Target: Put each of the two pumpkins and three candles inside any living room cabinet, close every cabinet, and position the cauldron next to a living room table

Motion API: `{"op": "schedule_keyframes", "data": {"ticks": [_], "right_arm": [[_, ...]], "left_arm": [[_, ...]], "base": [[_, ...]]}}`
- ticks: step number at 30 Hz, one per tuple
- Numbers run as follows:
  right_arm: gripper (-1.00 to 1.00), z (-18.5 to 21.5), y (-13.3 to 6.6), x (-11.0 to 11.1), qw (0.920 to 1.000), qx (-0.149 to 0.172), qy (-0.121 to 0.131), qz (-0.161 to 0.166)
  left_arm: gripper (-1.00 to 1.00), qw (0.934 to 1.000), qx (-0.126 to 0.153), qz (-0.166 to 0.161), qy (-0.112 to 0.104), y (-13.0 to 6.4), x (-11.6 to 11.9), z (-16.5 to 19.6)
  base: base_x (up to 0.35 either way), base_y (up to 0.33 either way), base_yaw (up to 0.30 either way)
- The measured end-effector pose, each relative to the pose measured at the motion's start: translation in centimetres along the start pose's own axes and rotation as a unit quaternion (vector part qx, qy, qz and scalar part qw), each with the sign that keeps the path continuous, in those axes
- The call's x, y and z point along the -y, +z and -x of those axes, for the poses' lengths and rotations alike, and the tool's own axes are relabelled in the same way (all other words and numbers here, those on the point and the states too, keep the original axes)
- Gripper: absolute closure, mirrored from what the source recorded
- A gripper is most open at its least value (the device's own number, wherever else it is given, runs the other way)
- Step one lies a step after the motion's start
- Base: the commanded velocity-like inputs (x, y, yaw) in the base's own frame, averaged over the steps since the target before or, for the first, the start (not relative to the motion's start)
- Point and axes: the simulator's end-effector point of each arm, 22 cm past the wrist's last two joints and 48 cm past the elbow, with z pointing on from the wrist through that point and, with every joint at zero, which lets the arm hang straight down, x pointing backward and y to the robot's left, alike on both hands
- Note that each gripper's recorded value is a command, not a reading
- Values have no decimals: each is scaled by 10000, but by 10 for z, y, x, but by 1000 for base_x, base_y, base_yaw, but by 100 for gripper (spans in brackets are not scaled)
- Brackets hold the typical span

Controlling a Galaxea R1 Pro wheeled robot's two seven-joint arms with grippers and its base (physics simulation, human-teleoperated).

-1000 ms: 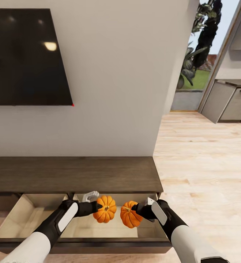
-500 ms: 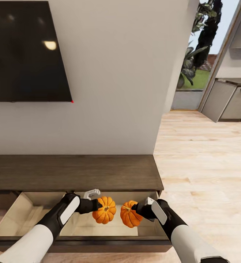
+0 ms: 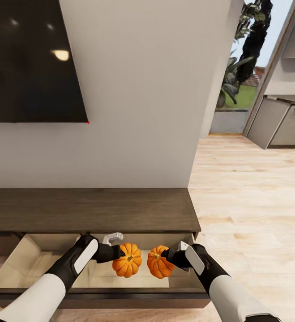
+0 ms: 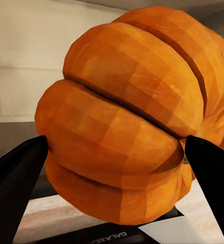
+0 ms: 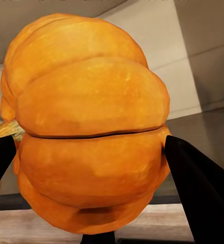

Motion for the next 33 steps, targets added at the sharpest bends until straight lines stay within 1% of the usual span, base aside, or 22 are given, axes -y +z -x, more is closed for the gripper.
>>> {"op": "schedule_keyframes", "data": {"ticks": [3,13,17,19,23,29,33], "right_arm": [[100,1,0,0,10000,6,-2,-3],[100,-3,16,7,10000,23,-12,10],[100,-1,21,4,10000,58,-9,67],[100,3,23,0,9999,92,-31,98],[100,3,30,1,9999,112,-57,108],[100,-2,41,6,9998,106,-181,67],[100,-4,48,9,9997,138,-208,58]], "left_arm": [[100,10000,-12,40,18,0,1,0],[100,9999,-41,93,29,17,-8,-7],[100,9999,-32,110,29,24,-12,-9],[100,9999,-18,112,32,28,-13,-10],[100,9999,15,115,31,34,-17,-11],[100,9999,44,109,27,45,-21,-14],[100,9999,56,111,28,52,-24,-16]], "base": [[0,0,0],[0,0,0],[0,0,0],[0,0,0],[0,0,0],[0,0,0],[0,0,0]]}}
